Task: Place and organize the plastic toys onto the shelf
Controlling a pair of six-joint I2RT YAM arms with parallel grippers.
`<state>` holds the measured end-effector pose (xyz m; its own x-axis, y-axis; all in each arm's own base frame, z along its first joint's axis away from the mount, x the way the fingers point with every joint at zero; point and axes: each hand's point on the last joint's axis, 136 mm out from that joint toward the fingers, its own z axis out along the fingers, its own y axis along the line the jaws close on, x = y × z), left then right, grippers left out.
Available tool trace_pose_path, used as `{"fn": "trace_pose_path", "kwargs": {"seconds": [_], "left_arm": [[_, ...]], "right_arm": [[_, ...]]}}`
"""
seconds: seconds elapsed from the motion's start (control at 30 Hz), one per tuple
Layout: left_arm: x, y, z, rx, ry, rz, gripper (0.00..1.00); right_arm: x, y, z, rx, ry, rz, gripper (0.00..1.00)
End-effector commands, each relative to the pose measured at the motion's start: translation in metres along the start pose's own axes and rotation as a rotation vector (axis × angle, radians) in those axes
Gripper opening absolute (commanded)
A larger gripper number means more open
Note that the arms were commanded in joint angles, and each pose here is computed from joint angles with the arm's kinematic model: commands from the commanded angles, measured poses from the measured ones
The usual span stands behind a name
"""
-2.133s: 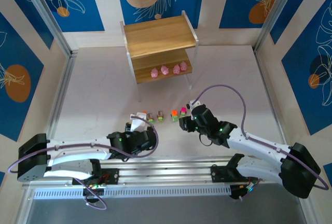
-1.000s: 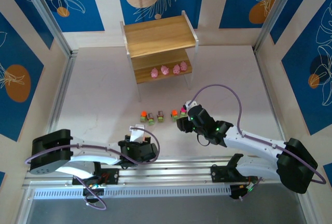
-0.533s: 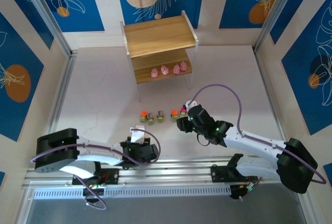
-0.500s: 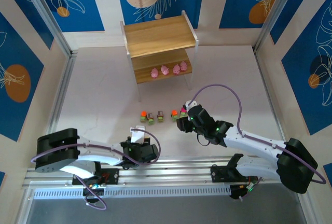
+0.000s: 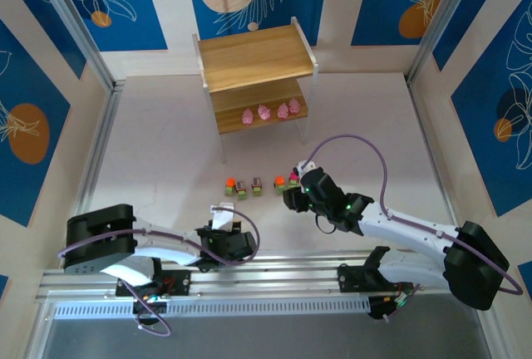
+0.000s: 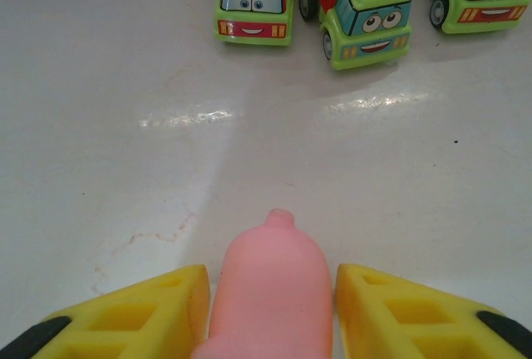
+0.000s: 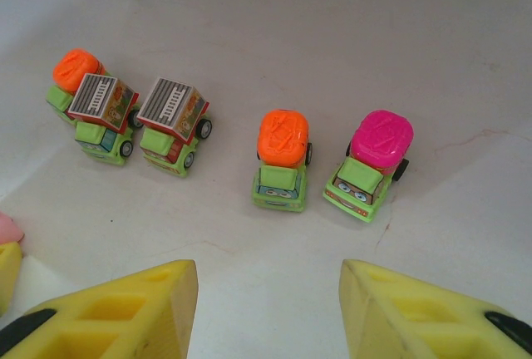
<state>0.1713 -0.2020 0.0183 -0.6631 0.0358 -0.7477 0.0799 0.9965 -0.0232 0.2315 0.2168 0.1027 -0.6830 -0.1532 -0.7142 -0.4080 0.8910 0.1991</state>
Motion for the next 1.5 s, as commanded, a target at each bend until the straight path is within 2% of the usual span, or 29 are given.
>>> {"fn": "trace_pose_path", "kwargs": {"seconds": [0.0, 0.57, 0.67, 1.03, 1.47], "left_arm": [[0.004, 0.002, 0.001, -0.003, 0.001, -0.004, 0.42], [0.002, 0.006, 0.006, -0.023, -0.012, -0.003, 0.31], [0.0, 0.004, 0.005, -0.019, -0.013, -0.007, 0.27], [-0.01, 0.002, 0.001, -0.014, -0.023, -0.008, 0.23], [-0.039, -0.003, -0.013, 0.001, -0.053, -0.005, 0.21]], "right_arm": [[-0.014, 0.005, -0.002, 0.002, -0.03, -0.009, 0.49], [-0.014, 0.005, 0.0, 0.004, -0.023, -0.012, 0.49], [-0.014, 0.005, 0.0, 0.006, -0.023, -0.012, 0.49], [-0.015, 0.004, -0.001, 0.007, -0.028, -0.013, 0.49], [-0.017, 0.002, -0.006, 0.02, -0.035, -0.008, 0.49]]}}
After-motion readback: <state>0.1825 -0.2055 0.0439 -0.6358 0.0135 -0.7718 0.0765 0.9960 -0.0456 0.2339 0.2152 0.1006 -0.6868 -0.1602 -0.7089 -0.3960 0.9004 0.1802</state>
